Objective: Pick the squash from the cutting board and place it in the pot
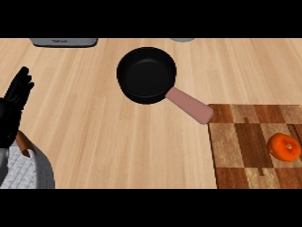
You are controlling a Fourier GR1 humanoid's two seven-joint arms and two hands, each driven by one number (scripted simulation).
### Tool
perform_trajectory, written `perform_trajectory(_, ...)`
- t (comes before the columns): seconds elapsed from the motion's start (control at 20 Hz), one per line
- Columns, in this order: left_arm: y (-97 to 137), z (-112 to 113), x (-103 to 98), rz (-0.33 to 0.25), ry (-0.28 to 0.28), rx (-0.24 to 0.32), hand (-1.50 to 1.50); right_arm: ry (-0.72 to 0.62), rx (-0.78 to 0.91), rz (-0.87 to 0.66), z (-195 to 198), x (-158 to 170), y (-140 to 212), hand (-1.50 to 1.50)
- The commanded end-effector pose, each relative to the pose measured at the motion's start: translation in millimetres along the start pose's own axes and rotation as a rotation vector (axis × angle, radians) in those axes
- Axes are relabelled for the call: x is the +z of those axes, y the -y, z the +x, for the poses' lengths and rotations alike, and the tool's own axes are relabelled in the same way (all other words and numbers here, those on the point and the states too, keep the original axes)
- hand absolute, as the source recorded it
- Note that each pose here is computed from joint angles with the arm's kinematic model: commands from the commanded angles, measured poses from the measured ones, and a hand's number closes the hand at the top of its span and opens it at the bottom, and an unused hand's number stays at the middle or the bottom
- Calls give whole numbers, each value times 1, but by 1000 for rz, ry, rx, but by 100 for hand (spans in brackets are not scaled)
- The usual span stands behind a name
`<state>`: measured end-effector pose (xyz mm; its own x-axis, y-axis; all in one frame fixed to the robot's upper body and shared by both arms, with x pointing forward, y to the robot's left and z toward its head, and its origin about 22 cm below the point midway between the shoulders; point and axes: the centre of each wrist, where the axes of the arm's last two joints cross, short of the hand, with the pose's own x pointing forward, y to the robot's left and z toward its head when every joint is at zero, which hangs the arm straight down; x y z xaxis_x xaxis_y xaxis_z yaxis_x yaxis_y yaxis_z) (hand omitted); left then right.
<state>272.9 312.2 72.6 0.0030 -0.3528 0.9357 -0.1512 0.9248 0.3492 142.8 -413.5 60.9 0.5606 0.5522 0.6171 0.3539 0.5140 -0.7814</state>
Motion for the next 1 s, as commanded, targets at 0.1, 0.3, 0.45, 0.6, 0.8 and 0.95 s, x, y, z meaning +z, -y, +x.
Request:
perform_trajectory(0.1,12,-37,24,-33,-143,-28,0,-174,217,262,33,-3,7,-150)
perform_trajectory(0.3,9,-43,23,-55,-154,-44,0,-250,237,379,63,-24,5,-150)
perform_trajectory(0.45,14,-49,31,-52,-178,-23,0,-274,254,453,79,-24,-2,-150)
perform_trajectory(0.6,-4,-41,24,-31,-160,-22,0,-298,262,497,85,-31,-19,-150)
perform_trajectory(0.8,9,-52,32,-32,-167,-29,0,-317,296,512,106,-44,-15,-150)
perform_trajectory(0.95,1,-48,25,-33,-181,-31,0,-333,319,516,102,-56,-28,-150)
